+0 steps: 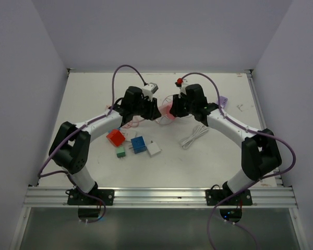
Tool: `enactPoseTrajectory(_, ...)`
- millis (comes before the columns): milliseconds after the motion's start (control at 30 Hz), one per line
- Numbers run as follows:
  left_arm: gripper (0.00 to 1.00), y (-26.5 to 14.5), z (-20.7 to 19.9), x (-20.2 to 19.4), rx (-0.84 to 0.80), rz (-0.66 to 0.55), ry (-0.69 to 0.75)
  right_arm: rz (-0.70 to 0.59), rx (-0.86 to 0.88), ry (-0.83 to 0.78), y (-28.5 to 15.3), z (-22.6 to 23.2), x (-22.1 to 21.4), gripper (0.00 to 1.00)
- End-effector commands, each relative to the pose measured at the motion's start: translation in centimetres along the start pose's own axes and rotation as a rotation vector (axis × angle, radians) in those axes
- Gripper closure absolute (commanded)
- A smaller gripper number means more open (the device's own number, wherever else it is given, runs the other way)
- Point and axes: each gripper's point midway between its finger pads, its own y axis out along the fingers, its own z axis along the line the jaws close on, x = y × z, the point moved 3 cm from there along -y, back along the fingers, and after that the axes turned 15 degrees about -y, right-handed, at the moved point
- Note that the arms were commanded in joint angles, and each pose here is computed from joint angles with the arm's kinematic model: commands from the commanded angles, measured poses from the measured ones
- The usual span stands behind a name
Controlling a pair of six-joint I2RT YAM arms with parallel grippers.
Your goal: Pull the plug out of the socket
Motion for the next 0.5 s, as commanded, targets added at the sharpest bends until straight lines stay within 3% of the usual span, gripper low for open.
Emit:
enactPoseTrajectory(0, 1.00, -1.7, -3.9, 4.7, -0.144, -0.153, 0.107, -0.016, 0.058, -0.025, 0.1, 0.9, 0.1, 0.74)
enactPoseTrajectory(200, 1.00, -1.7, -2.8, 4.4, -0.151, -0.153, 0.117, -0.009, 0.052, -0.041, -0.4, 0.8, -0.1, 1.00)
enactPoseTrajectory(467, 1.00, -1.6, 2.5, 4.9, -0.037, -0.166, 0.127, 0.027, 0.094, -0.100, -2.1, 1.4, -0.4, 1.00)
